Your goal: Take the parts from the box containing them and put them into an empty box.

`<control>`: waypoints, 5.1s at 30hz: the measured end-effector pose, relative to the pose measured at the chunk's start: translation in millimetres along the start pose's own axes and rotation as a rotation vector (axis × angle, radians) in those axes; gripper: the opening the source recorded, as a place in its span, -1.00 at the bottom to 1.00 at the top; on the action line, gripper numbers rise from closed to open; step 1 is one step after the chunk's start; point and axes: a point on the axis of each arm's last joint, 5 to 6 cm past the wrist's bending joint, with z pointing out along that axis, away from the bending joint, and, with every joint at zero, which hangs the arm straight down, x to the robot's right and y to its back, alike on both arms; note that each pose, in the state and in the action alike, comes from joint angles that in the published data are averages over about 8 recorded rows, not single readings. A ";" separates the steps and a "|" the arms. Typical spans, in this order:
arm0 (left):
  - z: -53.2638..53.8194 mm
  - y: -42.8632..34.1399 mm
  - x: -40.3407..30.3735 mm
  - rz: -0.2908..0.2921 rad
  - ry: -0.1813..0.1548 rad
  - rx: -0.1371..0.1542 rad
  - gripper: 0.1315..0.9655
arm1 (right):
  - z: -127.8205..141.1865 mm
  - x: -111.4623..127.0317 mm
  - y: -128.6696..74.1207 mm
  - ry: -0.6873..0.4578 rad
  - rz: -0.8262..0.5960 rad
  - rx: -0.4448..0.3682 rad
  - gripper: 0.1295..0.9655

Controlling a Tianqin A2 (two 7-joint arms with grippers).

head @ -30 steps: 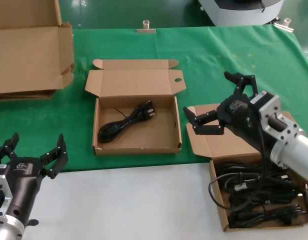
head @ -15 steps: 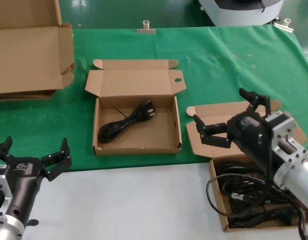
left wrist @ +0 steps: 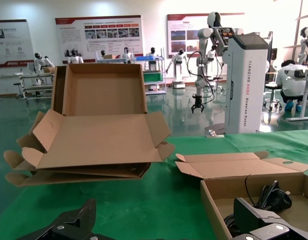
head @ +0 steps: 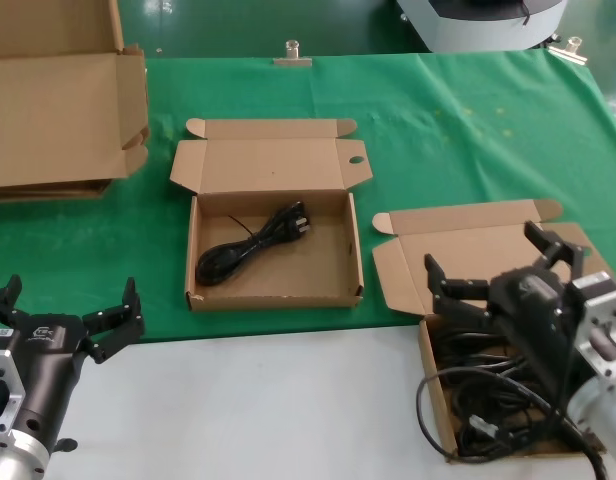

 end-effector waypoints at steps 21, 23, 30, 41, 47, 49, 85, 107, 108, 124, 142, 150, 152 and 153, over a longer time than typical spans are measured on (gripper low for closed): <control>0.0 0.0 0.0 0.000 0.000 0.000 1.00 | -47.4 -2.9 30.5 0.166 0.107 -0.075 1.00; 0.0 0.0 0.0 0.000 0.000 0.000 1.00 | -47.4 -2.9 30.5 0.167 0.107 -0.076 1.00; 0.0 0.0 0.0 0.000 0.000 0.000 1.00 | -47.5 -2.9 30.6 0.167 0.107 -0.076 1.00; 0.0 0.0 0.0 0.000 0.000 0.000 1.00 | -47.5 -2.9 30.6 0.167 0.107 -0.076 1.00; 0.0 0.0 0.0 0.000 0.000 0.000 1.00 | -47.5 -2.9 30.6 0.167 0.107 -0.076 1.00; 0.0 0.0 0.0 0.000 0.000 0.000 1.00 | -47.5 -2.9 30.6 0.167 0.107 -0.076 1.00; 0.0 0.0 0.0 0.000 0.000 0.000 1.00 | -47.5 -2.9 30.6 0.167 0.107 -0.076 1.00; 0.0 0.0 0.0 0.000 0.000 0.000 1.00 | -47.5 -2.9 30.6 0.167 0.107 -0.076 1.00; 0.0 0.0 0.0 0.000 0.000 0.000 1.00 | -47.5 -2.9 30.6 0.167 0.107 -0.076 1.00; 0.0 0.0 0.0 0.000 0.000 0.000 1.00 | -47.5 -2.9 30.6 0.167 0.107 -0.076 1.00; 0.0 0.0 0.0 0.000 0.000 0.000 1.00 | -47.5 -2.9 30.6 0.167 0.107 -0.076 1.00; 0.0 0.0 0.0 0.000 0.000 0.000 1.00 | -47.5 -2.9 30.6 0.167 0.107 -0.076 1.00; 0.0 0.0 0.0 0.000 0.000 0.000 1.00 | -47.5 -2.9 30.6 0.167 0.107 -0.076 1.00; 0.0 0.0 0.0 0.000 0.000 0.000 1.00 | -47.5 -2.9 30.6 0.167 0.107 -0.076 1.00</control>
